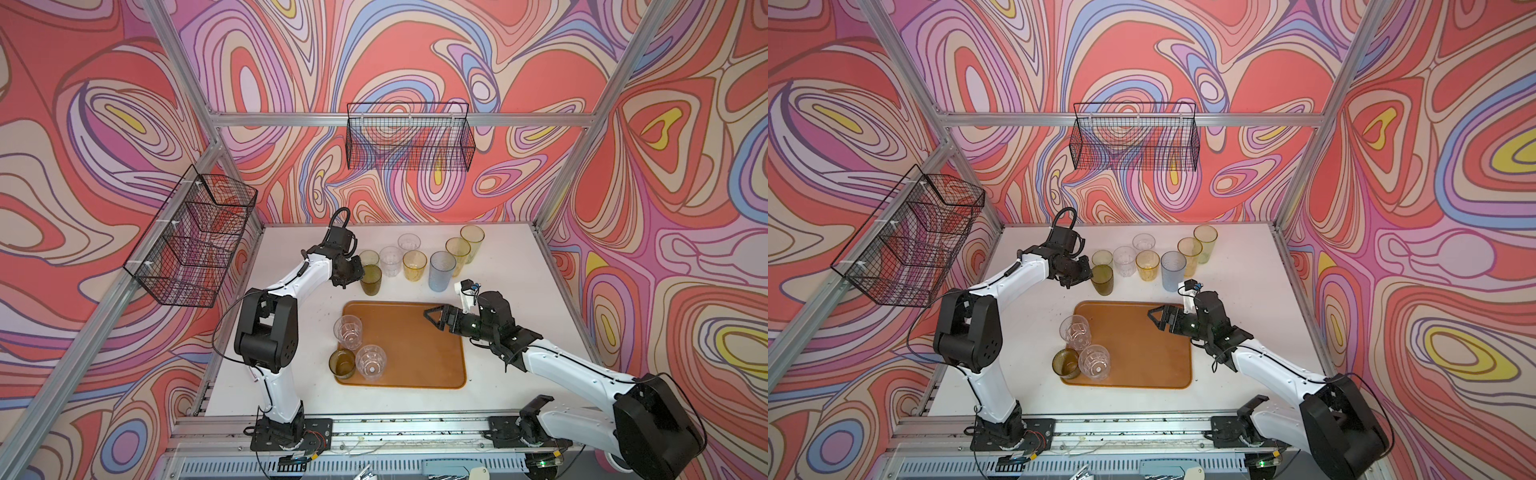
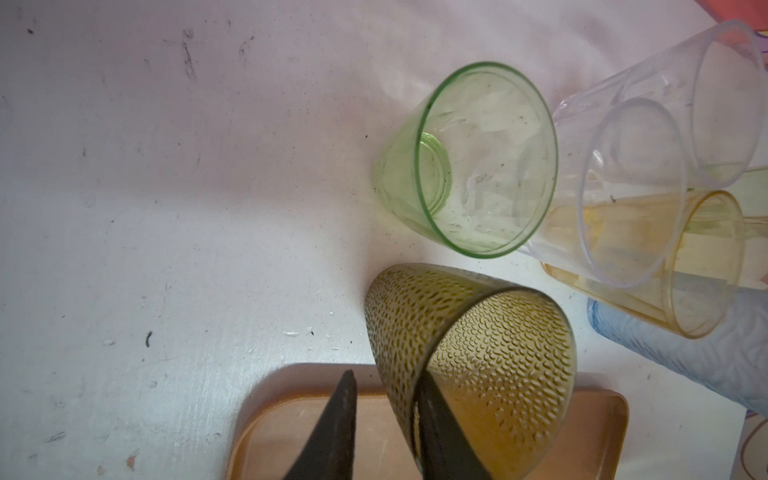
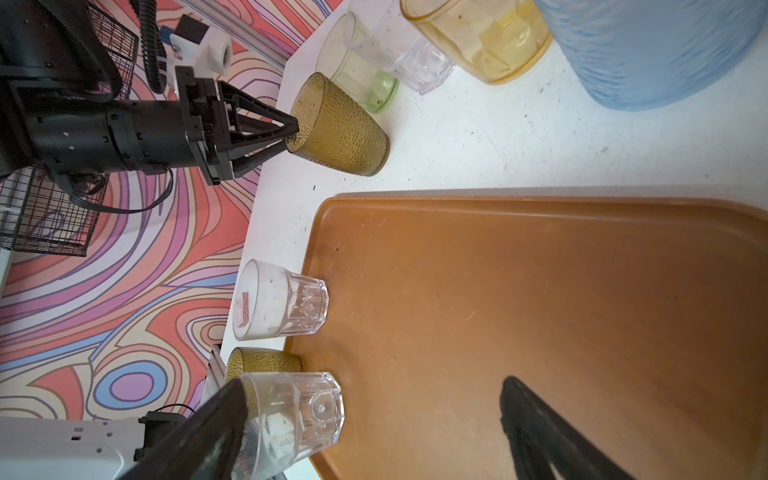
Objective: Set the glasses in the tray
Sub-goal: 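Lower the left gripper onto the olive dimpled glass rim and close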
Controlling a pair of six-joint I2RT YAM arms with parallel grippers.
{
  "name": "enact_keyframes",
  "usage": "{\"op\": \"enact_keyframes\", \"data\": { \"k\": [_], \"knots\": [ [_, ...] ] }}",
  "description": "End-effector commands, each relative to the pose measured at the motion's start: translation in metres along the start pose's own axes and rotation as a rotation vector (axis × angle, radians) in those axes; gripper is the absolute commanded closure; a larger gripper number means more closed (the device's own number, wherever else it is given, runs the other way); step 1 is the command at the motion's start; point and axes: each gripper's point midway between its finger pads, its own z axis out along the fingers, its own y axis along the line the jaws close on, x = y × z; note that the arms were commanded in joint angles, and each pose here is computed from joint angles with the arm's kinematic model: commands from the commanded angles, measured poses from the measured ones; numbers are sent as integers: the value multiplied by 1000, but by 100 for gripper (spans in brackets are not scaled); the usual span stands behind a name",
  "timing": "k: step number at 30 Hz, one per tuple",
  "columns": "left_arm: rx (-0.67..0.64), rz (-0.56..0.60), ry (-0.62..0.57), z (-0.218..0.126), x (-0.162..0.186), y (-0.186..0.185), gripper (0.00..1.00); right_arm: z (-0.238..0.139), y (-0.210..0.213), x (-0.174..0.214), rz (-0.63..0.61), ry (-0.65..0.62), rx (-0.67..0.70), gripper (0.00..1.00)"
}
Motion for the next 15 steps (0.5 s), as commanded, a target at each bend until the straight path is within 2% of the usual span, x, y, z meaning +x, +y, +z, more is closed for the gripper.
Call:
{"op": "enact_keyframes", "data": {
  "k": [1, 15],
  "knots": [
    [-25, 18, -4, 0, -5, 1, 74, 2, -7, 4, 10, 5, 8, 2],
    [-97, 60, 26, 9, 1, 5, 86, 3, -11, 7, 20, 9, 18, 2]
  ]
}}
